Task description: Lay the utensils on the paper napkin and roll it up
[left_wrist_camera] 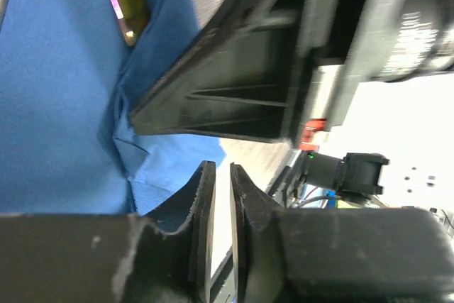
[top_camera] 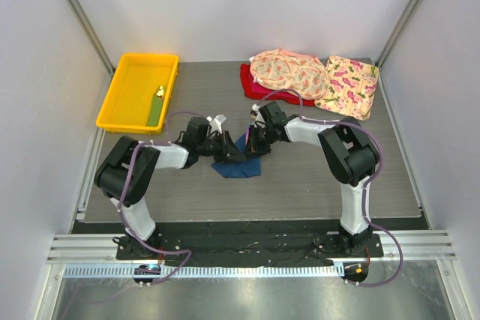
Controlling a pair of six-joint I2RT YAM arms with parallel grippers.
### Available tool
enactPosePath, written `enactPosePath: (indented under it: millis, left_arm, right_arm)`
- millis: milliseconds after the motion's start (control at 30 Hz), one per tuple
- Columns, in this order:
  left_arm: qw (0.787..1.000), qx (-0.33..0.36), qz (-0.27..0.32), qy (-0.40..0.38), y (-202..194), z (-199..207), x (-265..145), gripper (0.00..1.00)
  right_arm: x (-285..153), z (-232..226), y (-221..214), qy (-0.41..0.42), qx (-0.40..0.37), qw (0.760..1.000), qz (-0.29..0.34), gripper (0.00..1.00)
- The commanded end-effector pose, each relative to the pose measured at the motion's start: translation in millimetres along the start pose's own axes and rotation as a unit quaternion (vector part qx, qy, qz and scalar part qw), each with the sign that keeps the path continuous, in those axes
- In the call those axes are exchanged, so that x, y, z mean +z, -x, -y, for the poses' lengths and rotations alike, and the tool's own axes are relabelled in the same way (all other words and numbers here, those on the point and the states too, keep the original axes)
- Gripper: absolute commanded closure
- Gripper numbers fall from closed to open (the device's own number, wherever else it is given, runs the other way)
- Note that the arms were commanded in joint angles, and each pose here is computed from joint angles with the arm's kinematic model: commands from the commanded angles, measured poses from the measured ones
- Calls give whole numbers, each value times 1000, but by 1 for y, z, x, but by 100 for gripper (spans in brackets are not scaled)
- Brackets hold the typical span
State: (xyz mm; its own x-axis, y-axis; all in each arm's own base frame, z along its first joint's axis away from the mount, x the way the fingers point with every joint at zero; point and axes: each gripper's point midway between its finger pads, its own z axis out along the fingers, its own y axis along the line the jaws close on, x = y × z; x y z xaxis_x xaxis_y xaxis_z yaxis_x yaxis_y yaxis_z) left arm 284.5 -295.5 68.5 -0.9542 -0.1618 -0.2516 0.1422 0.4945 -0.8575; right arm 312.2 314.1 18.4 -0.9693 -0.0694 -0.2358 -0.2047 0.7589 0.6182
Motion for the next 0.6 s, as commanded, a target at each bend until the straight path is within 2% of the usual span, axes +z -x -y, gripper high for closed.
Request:
enactPosePath:
  millis: [0, 133, 267, 433, 567]
  left_arm:
    - [1000, 6, 10, 1, 9, -7, 15, 83]
    - [1000, 4, 3, 17, 5, -22, 23, 84]
    - [998, -5, -6, 66, 0, -54, 29, 85]
    - [992, -12, -37, 119, -13, -76, 20, 95]
    - [988, 9, -55, 142, -19, -81, 12, 98]
  right_arm:
    - [12, 19, -16, -17, 25, 999, -24, 99]
    - [12, 18, -17, -10, 32, 999, -24, 99]
    - [11, 16, -19, 3, 39, 999, -24, 99]
    - [-10, -1, 9, 35, 26, 999, 14, 99]
    - [-36, -21, 49, 57, -9, 996, 65, 83]
